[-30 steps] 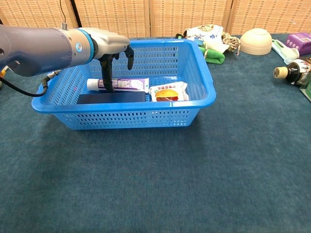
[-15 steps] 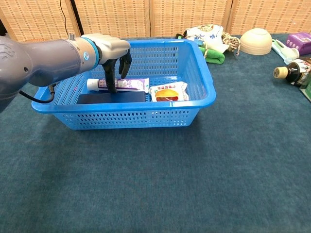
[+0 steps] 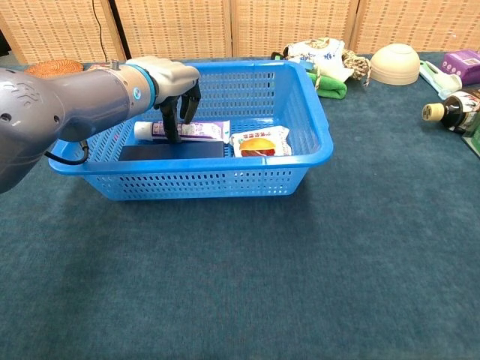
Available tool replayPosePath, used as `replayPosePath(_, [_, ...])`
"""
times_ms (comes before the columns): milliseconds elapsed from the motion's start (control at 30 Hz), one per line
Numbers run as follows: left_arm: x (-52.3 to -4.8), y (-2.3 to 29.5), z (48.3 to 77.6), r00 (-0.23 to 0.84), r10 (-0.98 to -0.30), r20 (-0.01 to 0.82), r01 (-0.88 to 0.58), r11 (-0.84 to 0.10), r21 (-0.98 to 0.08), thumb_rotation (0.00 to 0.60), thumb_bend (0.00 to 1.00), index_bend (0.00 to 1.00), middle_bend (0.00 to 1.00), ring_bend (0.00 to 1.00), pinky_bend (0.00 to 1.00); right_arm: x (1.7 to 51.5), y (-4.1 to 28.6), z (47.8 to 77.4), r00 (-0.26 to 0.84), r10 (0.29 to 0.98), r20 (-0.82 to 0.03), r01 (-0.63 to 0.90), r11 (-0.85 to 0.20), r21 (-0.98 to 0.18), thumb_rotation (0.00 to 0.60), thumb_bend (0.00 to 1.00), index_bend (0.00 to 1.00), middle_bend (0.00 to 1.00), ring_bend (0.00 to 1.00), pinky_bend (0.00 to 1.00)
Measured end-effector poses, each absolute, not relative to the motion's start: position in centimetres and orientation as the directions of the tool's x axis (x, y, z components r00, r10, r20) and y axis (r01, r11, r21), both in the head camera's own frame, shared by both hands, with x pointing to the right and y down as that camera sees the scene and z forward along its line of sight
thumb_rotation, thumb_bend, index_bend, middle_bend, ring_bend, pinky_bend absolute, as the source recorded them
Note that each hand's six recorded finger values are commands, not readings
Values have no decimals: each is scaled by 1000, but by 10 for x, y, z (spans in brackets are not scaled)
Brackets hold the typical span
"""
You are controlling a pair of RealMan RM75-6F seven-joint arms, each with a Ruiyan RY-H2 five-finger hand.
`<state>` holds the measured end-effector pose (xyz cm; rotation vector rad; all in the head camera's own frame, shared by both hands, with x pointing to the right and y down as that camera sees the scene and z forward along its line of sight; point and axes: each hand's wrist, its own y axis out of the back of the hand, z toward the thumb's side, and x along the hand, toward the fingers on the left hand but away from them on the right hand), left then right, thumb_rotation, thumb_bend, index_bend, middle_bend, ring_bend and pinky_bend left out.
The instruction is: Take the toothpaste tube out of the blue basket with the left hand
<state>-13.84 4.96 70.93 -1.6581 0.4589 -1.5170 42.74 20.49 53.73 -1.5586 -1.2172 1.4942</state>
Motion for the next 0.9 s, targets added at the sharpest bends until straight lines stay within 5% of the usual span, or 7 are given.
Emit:
replayPosePath(733, [-139,57,723,171,-709,684,252,-639,-726,600,142,490,369,369,432,426,205,540,-70,918,-390,187,-372,-909,600,0,0,0,0,0])
replayPosePath(900, [-140,61,724,170,-695,699,252,-655,-712,600,141,490,369,376,499,425,205,540,-66,918,-392,187,-375,-908,600,0,0,0,0,0])
